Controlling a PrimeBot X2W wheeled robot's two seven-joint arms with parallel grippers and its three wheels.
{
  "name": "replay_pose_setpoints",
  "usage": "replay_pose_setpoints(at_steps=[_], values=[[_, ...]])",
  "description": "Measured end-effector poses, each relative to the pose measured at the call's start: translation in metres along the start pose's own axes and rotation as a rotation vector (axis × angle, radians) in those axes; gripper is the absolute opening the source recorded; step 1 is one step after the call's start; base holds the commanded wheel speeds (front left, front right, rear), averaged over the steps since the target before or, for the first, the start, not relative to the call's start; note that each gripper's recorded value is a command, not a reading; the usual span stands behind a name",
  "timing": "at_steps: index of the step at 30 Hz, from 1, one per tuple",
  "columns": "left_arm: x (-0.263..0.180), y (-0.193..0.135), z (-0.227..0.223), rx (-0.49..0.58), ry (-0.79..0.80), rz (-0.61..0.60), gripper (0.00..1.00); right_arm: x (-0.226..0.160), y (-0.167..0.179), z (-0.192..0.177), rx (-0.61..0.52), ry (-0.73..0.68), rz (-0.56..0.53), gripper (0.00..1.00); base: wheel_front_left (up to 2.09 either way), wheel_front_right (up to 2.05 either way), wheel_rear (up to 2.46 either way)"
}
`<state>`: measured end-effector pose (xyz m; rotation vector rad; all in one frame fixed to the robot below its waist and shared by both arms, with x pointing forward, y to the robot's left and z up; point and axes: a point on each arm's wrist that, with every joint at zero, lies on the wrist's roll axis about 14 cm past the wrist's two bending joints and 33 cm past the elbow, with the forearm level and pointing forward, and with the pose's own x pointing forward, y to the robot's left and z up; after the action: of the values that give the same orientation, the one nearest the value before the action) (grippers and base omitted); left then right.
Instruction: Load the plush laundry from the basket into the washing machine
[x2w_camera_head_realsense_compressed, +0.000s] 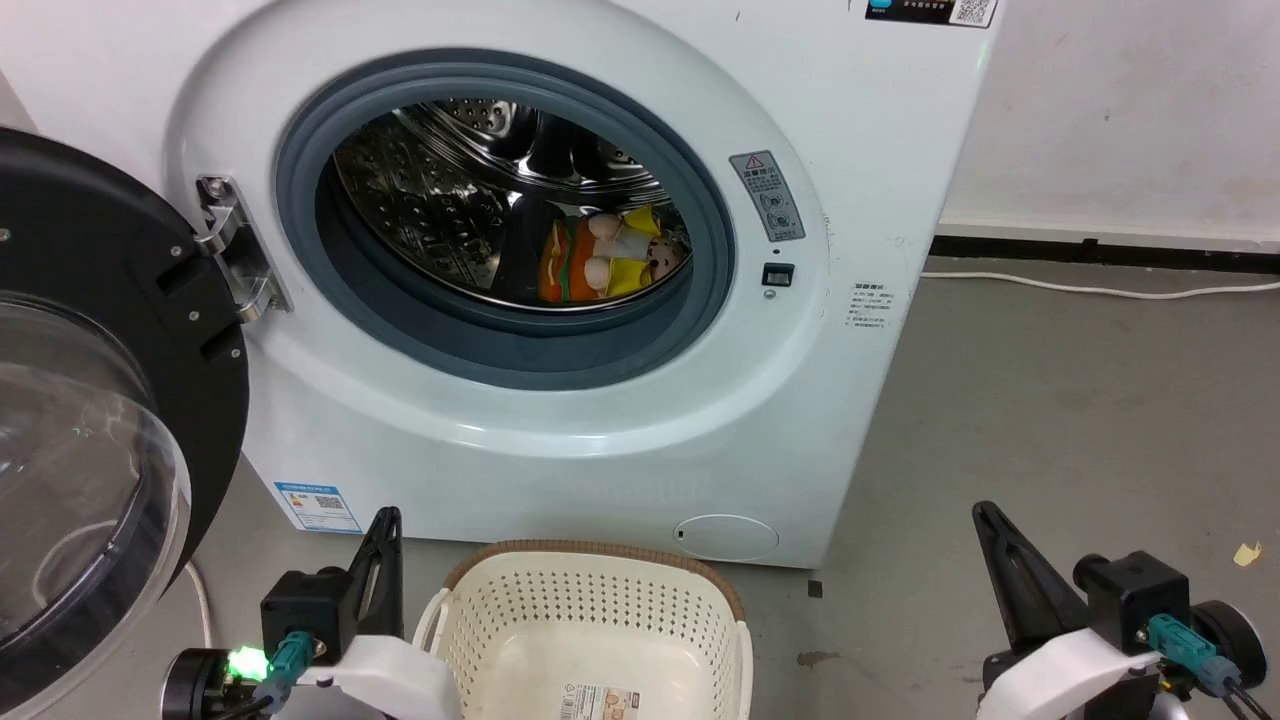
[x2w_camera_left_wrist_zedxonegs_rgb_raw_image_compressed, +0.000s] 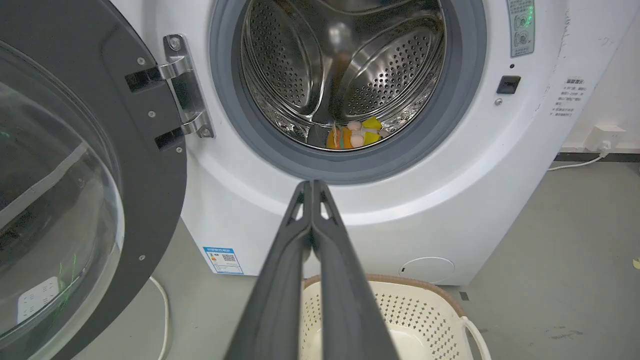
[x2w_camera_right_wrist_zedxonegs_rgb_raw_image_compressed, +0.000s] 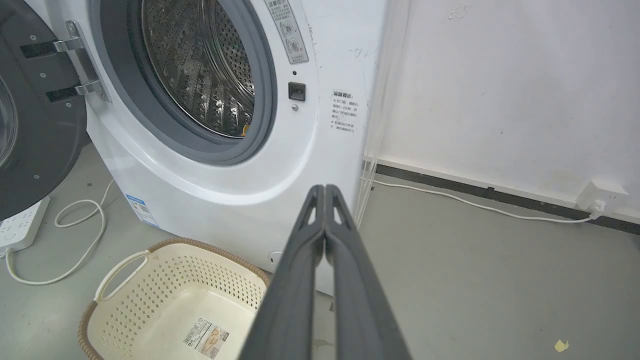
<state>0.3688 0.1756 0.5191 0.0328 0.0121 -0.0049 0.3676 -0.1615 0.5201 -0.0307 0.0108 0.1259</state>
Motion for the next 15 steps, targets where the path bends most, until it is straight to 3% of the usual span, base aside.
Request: replay_pose_setpoints(at_steps=[15], values=[[0.0003, 0.0028, 0.002, 0.015, 0.008, 0.009, 0.0, 0.0014, 0.0014, 0.0017, -0.009, 0.008, 0.005, 0.0, 0.0, 0.0, 0.0]])
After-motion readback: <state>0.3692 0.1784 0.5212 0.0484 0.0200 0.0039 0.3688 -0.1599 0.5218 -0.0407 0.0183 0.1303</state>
